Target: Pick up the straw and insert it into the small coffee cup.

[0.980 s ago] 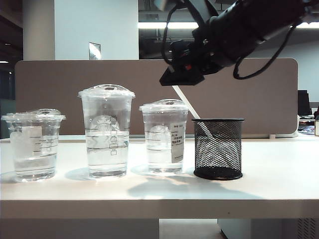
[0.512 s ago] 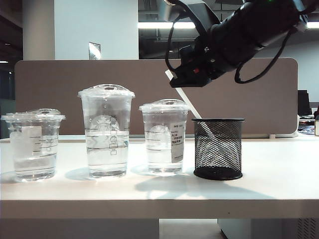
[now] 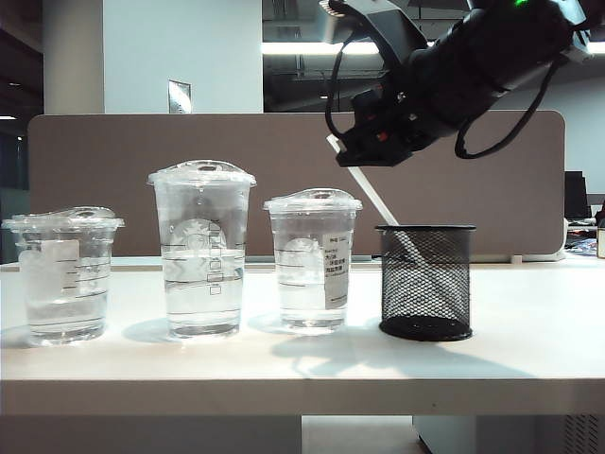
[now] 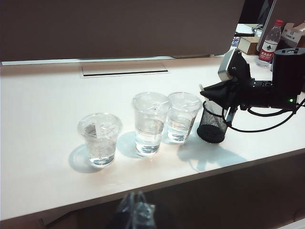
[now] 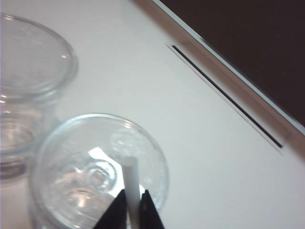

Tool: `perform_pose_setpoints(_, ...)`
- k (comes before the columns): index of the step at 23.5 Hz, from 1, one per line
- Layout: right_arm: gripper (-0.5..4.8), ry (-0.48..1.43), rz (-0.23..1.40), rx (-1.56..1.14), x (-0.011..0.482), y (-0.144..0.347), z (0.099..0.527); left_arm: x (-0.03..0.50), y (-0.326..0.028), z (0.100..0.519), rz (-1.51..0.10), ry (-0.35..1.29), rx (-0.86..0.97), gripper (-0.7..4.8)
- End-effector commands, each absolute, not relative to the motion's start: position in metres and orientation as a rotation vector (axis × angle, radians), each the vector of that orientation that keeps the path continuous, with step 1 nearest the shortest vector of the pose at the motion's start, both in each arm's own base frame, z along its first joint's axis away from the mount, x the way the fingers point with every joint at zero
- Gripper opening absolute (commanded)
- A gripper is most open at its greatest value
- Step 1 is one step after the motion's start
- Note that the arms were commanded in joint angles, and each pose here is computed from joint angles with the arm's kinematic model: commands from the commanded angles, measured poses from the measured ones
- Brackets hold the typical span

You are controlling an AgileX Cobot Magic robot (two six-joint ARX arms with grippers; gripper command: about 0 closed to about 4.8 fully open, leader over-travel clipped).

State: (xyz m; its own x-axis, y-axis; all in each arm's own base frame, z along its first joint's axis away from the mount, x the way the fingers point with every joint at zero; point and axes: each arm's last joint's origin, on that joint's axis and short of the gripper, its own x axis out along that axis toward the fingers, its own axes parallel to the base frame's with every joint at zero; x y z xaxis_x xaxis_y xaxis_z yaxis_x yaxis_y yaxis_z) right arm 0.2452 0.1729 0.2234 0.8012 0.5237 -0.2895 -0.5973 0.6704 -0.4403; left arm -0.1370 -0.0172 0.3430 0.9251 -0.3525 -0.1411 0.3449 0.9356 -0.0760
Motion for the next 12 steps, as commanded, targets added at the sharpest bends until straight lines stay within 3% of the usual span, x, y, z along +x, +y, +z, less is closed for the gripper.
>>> perform_pose_setpoints(1, 0.39, 0.113, 0.572, -0.557, 0.245, 0.171, 0.232, -0.137, -0.017, 0.343, -0.36, 0.156, -0.052, -0.05)
perform_pose_setpoints(6, 0.39, 0.039, 0.555, -0.542, 0.237, 0.165, 0.259, -0.137, -0.017, 0.343, -0.36, 0.156, -0.05, -0.05)
perform_pose_setpoints(12, 0.4, -0.192, 0.613, -0.454, 0.218, 0.172, 0.354, -0.137, -0.017, 0.343, -0.36, 0.155, -0.045, -0.05)
